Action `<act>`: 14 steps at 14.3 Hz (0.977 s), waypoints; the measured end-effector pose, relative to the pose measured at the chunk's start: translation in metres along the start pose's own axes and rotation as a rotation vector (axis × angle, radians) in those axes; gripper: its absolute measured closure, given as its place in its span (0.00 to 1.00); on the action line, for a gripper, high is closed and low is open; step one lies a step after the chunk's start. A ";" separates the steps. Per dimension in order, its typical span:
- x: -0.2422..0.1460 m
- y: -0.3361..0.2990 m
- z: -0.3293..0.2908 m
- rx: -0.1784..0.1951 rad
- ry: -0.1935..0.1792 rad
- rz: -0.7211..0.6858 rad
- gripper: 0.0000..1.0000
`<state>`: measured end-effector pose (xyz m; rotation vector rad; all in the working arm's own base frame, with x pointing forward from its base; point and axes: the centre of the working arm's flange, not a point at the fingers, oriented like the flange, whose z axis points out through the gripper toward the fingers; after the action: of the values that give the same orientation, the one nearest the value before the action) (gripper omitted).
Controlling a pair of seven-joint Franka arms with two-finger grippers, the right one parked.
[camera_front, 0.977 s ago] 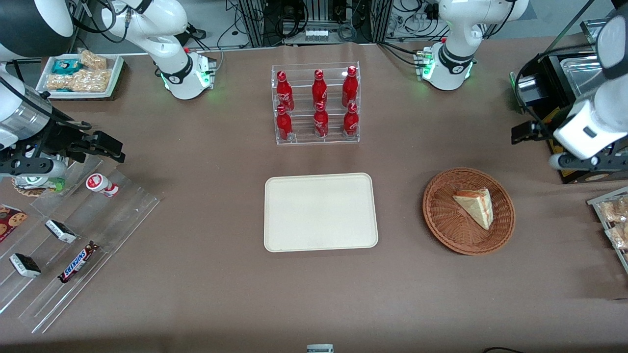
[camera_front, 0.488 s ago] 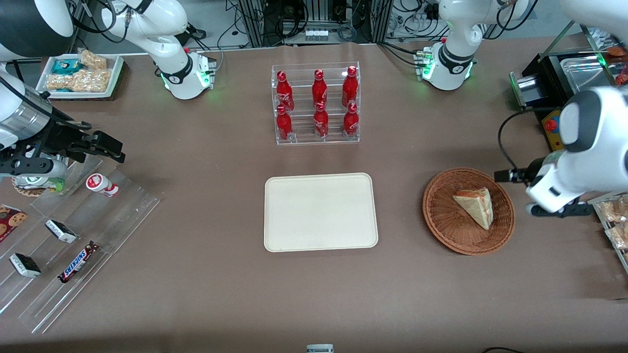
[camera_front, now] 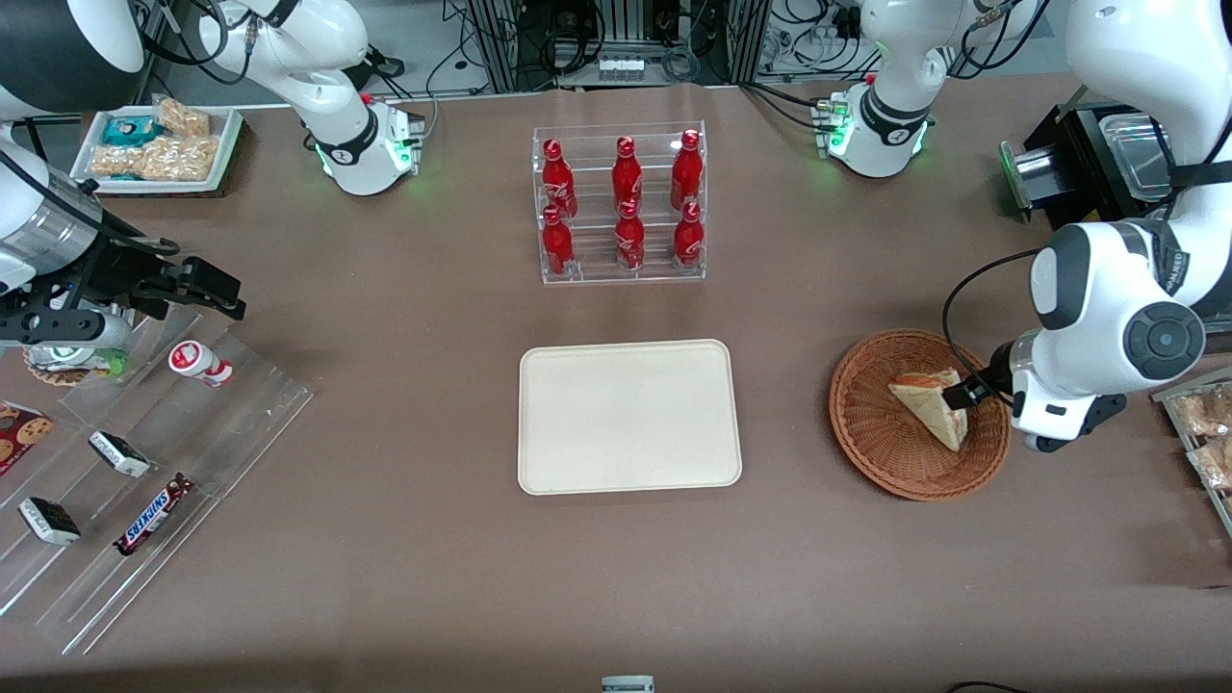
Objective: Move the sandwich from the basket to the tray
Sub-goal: 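Lower the open left gripper onto the wrapped sandwich and grasp it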
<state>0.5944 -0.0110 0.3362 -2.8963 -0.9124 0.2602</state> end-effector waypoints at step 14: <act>-0.010 -0.007 0.077 -0.132 0.054 -0.248 0.36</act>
<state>0.5684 -0.0082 0.2633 -2.8476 -1.3097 0.1045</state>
